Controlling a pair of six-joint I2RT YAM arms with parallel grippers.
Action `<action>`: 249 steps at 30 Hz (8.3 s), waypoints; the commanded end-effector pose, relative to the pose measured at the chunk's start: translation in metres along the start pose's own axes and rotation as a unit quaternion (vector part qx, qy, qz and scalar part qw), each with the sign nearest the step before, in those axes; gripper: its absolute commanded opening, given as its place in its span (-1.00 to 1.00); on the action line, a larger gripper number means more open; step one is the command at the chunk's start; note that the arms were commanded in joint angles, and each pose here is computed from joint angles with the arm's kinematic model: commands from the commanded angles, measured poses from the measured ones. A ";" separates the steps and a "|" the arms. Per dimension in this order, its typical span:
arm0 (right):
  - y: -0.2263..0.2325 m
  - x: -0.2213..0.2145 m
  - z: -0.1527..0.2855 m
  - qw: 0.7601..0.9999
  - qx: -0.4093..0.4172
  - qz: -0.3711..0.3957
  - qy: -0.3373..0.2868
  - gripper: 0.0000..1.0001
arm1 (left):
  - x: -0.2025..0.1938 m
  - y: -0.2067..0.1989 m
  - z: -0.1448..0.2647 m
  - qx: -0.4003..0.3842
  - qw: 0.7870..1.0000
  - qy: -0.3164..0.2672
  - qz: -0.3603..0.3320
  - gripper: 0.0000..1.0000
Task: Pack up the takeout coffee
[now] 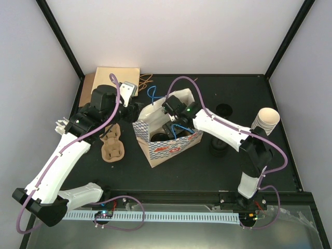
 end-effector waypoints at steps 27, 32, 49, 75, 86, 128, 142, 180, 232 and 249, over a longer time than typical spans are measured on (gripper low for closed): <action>-0.003 0.061 0.152 0.983 0.030 0.002 -0.180 1.00 | -0.013 0.013 0.029 0.049 0.998 0.009 0.037 0.27; -0.011 0.065 0.172 0.979 0.019 -0.003 -0.202 0.94 | -0.016 0.005 0.023 0.013 0.999 0.016 0.033 0.29; -0.073 0.051 0.122 0.989 -0.088 -0.075 -0.089 0.39 | -0.023 -0.001 0.027 -0.012 0.999 0.016 0.028 0.31; -0.142 0.097 0.114 0.963 -0.142 -0.185 -0.131 -0.74 | -0.047 0.030 0.038 0.103 0.990 0.065 0.066 0.32; -0.147 0.084 0.194 0.945 -0.124 -0.185 -0.240 0.41 | -0.062 0.063 0.038 0.196 0.967 0.087 0.138 0.33; -0.108 -0.050 0.237 0.903 0.114 -0.149 -0.387 0.58 | -0.157 0.180 0.066 0.505 0.775 0.138 0.352 -0.11; -0.105 -0.050 0.236 0.902 0.129 -0.143 -0.386 0.58 | -0.160 0.183 0.064 0.515 0.760 0.151 0.367 -0.80; -0.100 -0.041 0.221 0.911 0.143 -0.148 -0.358 0.58 | -0.041 0.066 0.249 0.368 0.800 -0.289 0.375 -0.97; -0.113 -0.059 0.255 0.884 0.116 -0.174 -0.419 0.57 | 0.073 -0.009 0.156 -0.233 0.926 -0.296 0.034 -0.97; -0.115 -0.068 0.259 0.883 0.109 -0.171 -0.423 0.57 | 0.080 -0.010 0.115 -0.181 0.946 -0.267 0.015 -0.97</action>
Point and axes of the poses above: each gripper's point midway between its finger pads, its own z axis back along the fingers, its own y axis along the line the jaws close on, x = y × z, the point moved 6 cm from there along z, back along the fingers, and after that the axes turned 9 degrees about -z, right-handed, at the moved point
